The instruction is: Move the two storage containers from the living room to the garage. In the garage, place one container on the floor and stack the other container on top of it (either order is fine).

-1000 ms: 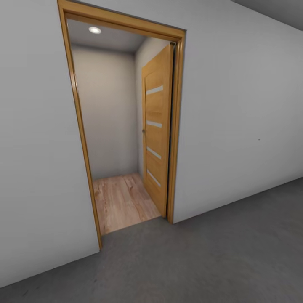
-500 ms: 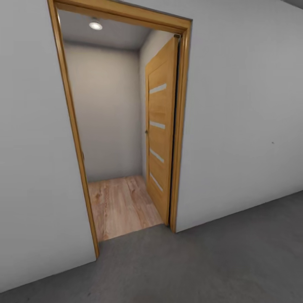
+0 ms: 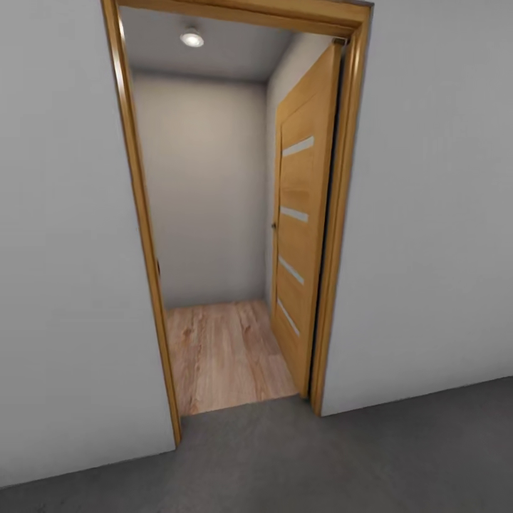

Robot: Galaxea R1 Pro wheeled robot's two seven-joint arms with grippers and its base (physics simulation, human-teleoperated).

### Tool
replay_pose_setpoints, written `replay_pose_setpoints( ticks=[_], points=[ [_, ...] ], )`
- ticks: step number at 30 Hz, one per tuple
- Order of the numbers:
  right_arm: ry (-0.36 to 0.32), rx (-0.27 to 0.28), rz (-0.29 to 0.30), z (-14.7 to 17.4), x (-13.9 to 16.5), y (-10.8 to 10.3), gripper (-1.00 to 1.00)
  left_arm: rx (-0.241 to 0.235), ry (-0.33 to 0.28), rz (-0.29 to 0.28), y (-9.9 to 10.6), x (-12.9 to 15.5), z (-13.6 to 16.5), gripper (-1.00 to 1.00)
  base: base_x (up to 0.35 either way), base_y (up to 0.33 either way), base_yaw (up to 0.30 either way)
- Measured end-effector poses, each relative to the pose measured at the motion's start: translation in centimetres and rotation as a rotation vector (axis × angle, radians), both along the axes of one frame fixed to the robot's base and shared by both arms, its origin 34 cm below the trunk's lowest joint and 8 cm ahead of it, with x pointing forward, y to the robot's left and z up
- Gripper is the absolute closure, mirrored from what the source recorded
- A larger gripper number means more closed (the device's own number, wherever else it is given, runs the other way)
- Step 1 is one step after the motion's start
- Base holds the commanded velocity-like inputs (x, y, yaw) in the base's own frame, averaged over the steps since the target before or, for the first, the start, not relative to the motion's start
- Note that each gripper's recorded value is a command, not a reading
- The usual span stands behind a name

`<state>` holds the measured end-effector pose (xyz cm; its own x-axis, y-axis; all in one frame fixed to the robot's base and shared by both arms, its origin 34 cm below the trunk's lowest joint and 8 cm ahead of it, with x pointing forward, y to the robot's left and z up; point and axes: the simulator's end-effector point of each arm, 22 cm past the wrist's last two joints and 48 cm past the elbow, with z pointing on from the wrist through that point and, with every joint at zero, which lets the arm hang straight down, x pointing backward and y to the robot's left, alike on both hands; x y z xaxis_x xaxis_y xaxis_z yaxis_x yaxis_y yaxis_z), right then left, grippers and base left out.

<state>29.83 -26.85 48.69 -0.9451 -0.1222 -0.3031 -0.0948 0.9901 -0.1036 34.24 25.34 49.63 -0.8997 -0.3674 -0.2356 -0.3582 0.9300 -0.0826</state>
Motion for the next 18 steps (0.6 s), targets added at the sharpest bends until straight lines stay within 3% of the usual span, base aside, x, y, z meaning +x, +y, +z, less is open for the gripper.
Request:
replay_pose_setpoints(
  ticks=[18],
  points=[
    [-0.013, -0.01, 0.009, 0.12, 0.31, -0.75, -1.0, 0.0, -0.001, 0.0, 0.01, 0.03, 0.01, -1.0, 0.31, -0.137, 0.03]
  ],
)
